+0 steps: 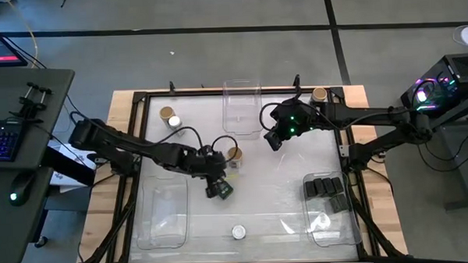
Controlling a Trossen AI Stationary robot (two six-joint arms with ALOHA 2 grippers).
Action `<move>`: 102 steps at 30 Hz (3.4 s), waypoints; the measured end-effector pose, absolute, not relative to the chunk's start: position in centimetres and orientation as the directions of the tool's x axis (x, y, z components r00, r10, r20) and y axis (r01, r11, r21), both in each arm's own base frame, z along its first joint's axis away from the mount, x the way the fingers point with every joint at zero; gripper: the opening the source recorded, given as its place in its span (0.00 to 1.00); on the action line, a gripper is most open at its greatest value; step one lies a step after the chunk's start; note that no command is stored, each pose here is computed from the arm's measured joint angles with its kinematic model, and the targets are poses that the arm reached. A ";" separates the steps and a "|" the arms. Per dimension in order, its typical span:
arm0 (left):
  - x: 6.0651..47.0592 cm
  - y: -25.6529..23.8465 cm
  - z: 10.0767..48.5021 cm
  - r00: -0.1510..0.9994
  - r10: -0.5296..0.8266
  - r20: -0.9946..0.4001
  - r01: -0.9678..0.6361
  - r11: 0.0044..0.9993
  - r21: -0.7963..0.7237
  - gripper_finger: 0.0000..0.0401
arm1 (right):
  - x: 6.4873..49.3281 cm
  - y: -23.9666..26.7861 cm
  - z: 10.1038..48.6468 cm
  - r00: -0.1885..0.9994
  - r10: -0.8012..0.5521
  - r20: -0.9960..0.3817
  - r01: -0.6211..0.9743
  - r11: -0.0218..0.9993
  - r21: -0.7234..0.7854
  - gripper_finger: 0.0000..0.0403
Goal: Sort spices by type
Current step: Put the black spice can into the right transparent bin
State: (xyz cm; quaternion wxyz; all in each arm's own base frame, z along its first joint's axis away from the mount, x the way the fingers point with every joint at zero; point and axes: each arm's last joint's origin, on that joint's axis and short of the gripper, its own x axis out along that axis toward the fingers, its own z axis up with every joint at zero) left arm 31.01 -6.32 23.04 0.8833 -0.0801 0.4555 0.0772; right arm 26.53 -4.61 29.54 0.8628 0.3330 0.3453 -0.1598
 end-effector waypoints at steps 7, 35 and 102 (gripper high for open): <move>29.5 -6.1 20.2 0.475 0.040 -0.879 0.066 0.995 0.081 0.00 | 26.6 -4.3 29.6 0.720 -0.018 -0.694 0.482 0.732 0.481 0.00; 26.8 -4.6 14.6 0.437 0.063 -0.897 0.352 0.906 0.235 0.00 | 35.6 7.9 19.8 0.764 0.364 -0.533 0.214 0.636 0.742 0.00; 29.7 -9.3 11.8 0.635 0.012 -0.773 0.258 0.939 0.227 0.00 | 36.2 11.7 12.1 0.703 0.169 -0.691 0.371 0.742 0.558 0.00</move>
